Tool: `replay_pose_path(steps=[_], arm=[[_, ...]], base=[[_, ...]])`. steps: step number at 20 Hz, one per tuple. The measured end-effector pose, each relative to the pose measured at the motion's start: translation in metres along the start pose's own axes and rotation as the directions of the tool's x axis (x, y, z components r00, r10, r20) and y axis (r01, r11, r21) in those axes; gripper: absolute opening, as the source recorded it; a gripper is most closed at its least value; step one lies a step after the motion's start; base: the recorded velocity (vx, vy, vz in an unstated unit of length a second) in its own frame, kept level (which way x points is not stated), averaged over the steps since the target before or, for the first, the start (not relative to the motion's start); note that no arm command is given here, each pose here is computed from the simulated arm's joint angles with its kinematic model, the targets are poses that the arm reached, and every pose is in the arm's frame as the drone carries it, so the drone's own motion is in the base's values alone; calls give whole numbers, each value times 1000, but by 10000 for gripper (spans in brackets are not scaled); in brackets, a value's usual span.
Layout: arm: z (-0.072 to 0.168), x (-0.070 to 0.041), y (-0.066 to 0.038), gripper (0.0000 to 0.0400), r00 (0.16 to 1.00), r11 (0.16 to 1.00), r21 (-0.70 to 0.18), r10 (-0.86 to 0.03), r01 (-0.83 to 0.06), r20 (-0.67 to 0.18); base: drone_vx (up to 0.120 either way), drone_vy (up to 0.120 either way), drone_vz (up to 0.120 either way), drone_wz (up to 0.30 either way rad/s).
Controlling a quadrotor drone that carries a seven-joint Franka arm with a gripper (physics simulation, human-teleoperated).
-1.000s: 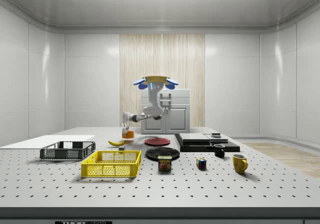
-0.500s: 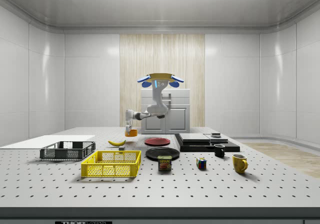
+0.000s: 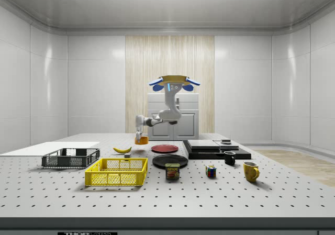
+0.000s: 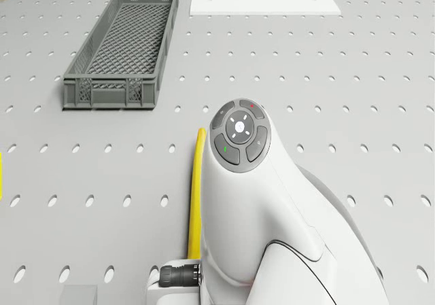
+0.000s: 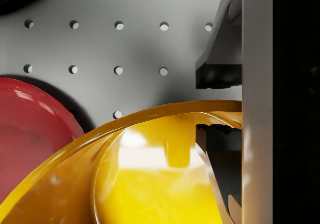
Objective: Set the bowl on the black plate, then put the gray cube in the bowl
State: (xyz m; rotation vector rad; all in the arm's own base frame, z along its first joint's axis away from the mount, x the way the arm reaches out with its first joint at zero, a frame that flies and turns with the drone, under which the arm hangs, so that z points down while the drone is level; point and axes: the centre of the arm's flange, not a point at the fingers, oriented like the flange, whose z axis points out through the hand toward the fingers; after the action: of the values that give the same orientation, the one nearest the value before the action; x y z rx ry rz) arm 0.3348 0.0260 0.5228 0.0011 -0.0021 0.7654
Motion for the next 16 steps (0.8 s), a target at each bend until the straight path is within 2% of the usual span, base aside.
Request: replay_pose_path(steps=[16], arm=[[0,0,0,103,1000,1000,0,-2,2,0]], base=[[-120,120,0,0]])
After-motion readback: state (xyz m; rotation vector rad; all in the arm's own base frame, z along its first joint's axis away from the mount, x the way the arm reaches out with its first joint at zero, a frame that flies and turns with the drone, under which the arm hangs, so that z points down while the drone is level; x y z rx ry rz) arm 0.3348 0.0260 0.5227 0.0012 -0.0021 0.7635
